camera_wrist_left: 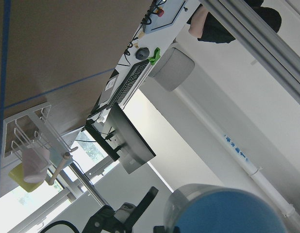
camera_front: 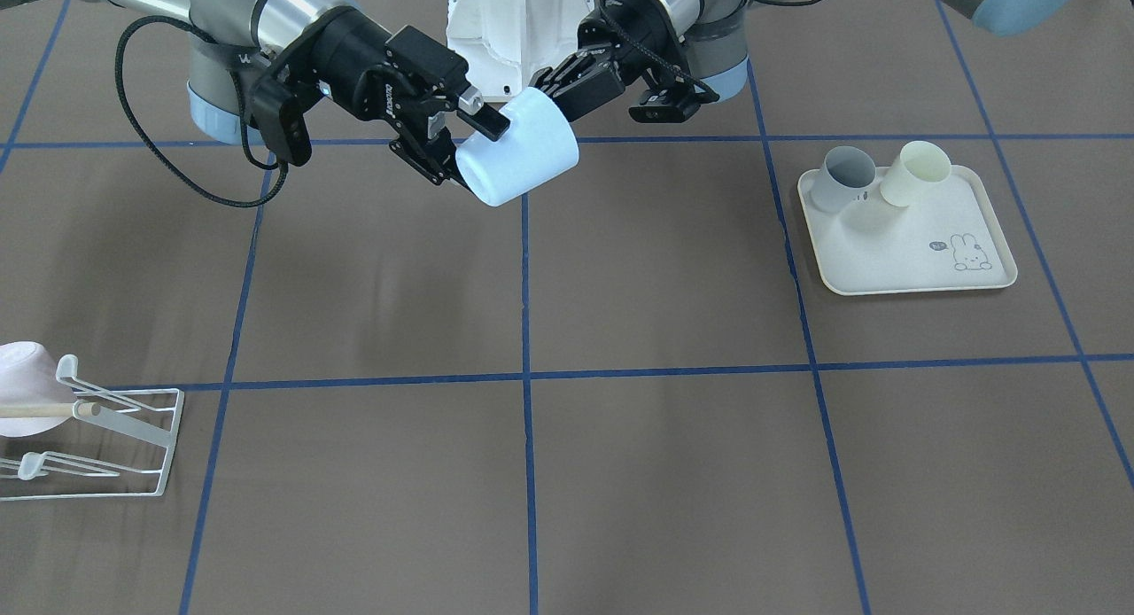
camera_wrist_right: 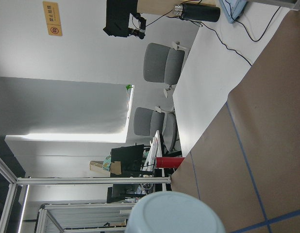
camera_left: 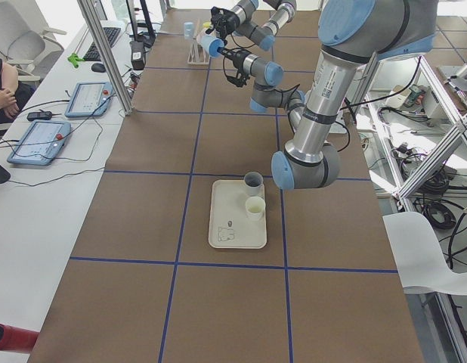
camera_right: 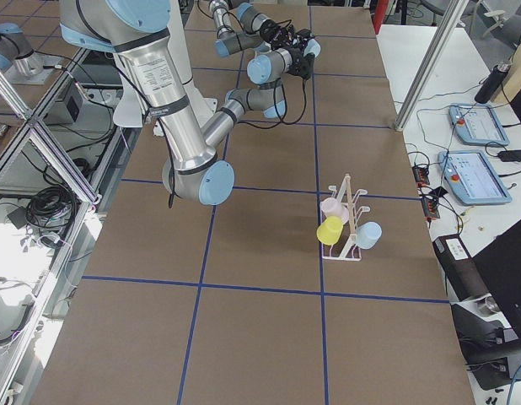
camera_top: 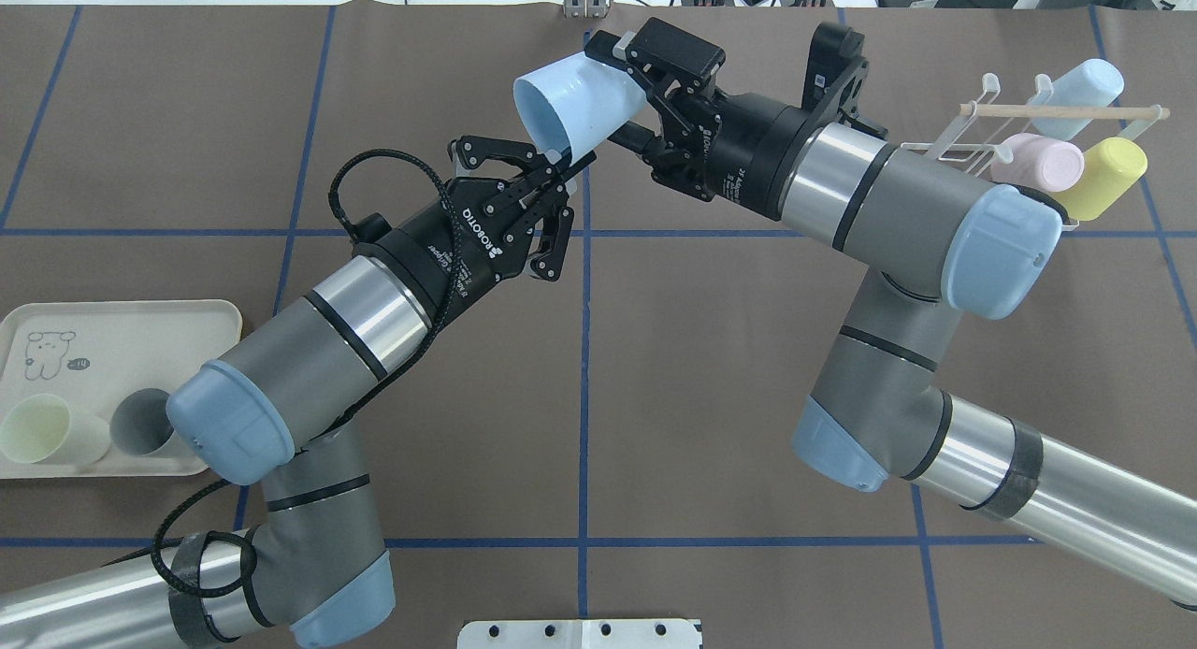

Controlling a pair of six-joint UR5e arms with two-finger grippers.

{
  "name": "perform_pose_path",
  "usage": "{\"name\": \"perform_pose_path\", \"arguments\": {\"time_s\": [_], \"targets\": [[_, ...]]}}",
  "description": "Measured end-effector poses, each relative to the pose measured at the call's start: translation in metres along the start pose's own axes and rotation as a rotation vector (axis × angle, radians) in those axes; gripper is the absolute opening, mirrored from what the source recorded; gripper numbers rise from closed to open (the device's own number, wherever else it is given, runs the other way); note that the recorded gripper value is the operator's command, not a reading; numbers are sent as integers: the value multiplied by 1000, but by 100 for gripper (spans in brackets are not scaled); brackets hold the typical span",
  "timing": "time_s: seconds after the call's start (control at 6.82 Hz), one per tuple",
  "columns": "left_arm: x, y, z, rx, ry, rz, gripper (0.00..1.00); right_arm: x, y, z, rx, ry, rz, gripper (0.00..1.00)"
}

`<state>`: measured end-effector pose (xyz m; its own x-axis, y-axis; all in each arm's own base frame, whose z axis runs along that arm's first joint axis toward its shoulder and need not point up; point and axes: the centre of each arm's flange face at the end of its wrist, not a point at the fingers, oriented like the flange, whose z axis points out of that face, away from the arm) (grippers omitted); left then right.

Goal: Transfer IKEA cup to right arm and place on rack

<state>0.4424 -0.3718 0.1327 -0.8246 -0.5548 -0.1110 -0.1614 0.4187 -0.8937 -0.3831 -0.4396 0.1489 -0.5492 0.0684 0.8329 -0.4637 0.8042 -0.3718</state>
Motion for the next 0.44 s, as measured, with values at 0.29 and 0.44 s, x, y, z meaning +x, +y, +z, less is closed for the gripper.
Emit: {"name": "perform_pose_path", "arguments": {"time_s": [0.29, 0.44], "targets": [[-4, 2, -1, 2, 5, -5, 0, 1, 2, 0, -4, 1, 2, 98], [-5, 3, -1, 2, 6, -7, 0, 1, 2, 0, -4, 1, 3, 98]]}}
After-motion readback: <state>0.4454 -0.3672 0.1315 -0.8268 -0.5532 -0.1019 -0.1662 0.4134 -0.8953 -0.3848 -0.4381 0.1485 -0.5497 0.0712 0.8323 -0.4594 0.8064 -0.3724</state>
